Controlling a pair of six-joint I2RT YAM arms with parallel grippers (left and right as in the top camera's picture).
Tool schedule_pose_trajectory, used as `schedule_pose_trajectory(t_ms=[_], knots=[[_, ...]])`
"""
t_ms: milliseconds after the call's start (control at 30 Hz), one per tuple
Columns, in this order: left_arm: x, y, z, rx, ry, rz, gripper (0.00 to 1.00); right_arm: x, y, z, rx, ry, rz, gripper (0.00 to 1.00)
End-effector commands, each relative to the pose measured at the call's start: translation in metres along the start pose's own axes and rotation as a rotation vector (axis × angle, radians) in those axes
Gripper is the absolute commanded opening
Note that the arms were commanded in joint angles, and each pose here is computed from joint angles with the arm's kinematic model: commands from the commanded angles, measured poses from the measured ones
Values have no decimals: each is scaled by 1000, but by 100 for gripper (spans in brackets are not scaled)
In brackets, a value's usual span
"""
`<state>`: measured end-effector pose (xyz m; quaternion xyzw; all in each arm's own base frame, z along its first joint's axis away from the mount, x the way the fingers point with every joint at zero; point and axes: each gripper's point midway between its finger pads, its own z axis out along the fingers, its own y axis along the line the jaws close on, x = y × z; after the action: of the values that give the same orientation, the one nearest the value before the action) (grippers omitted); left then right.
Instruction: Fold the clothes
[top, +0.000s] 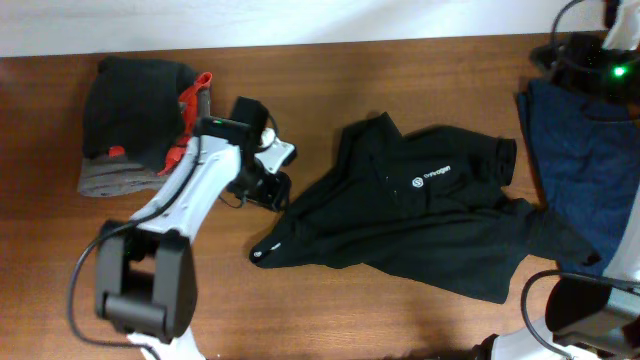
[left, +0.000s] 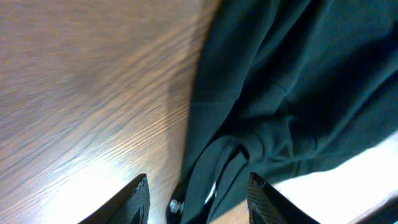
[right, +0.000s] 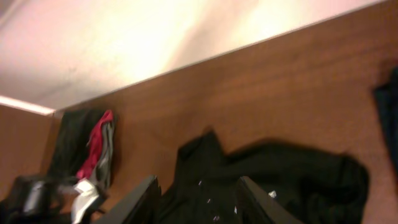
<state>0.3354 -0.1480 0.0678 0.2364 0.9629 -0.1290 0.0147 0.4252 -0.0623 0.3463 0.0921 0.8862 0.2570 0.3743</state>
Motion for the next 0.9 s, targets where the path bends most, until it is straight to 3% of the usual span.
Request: schedule_pose_trajectory(t_ms=[0,133,367,500,533,633,767,867], knots=[[1,-9,26,7,66,58,51,14,12,8,-12,55,-5,44],[7,-24,48,48,122,79,50,24,5,11,60,95,5,44],[5,-50,53,131,120,102,41,26,4,11,65,103,10,44],[11,-57,54,130,153,52,4,26,4,11,66,103,10,44],[13,-57,54,130,161,51,1,26,4,11,65,103,10,44],[23,-64,52,157,204,8,1,26,4,11,66,102,11,44],[39,-99,35,352,269,-52,1,26,4,11,66,102,10,44],[53,-119,24,393,320,-50,1,26,4,11,66,102,10,44]])
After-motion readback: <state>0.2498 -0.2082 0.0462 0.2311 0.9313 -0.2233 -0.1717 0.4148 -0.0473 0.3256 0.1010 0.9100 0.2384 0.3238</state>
